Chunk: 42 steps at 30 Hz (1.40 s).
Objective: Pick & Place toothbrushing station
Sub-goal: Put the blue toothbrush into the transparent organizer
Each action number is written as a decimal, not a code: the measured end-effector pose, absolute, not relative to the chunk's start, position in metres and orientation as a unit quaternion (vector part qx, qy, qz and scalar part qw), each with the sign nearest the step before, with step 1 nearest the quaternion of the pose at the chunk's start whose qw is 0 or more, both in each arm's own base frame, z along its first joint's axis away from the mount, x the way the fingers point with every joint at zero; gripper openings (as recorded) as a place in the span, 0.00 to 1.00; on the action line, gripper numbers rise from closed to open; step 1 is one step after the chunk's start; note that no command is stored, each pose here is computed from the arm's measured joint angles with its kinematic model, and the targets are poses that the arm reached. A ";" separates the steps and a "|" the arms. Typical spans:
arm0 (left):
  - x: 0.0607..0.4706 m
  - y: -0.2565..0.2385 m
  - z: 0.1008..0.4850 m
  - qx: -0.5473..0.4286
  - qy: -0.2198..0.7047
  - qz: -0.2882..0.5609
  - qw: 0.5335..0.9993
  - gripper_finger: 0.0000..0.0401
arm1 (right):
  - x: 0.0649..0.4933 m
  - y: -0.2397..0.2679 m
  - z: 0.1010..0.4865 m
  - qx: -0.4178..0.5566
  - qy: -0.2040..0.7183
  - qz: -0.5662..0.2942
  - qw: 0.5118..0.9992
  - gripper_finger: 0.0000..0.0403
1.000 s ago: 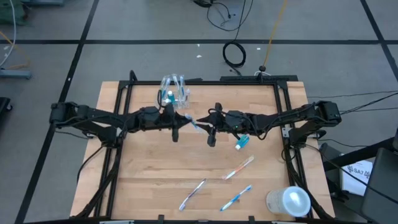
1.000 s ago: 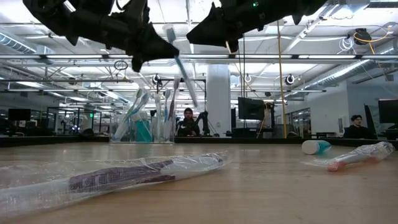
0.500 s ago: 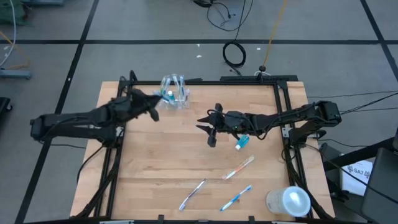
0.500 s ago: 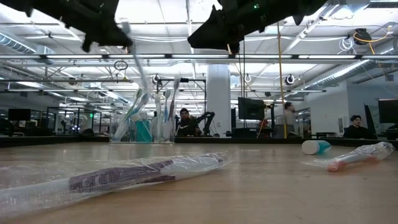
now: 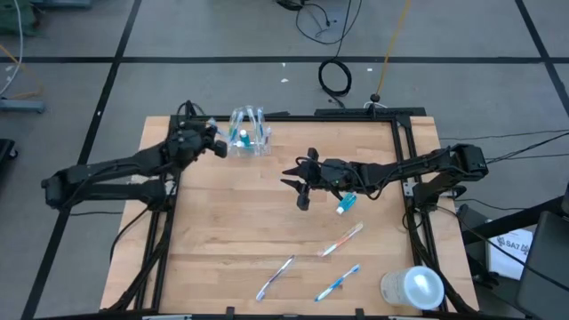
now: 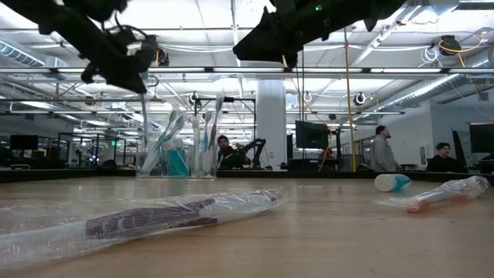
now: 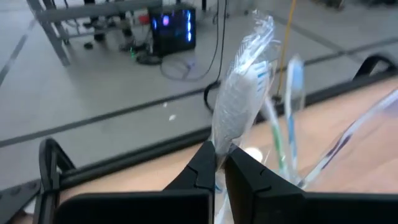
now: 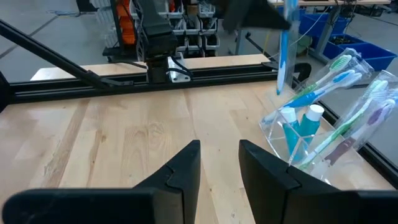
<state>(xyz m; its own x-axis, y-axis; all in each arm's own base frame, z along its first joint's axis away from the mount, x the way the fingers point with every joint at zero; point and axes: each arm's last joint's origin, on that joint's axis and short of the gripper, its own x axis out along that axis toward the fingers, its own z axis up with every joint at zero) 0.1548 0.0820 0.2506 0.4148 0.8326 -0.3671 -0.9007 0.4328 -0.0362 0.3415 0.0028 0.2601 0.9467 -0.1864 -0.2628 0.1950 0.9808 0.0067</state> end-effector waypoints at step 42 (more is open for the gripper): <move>0.187 0.115 0.197 -0.114 0.287 0.507 0.805 0.12 | 0.342 0.003 0.260 0.015 0.132 -0.096 0.986 0.26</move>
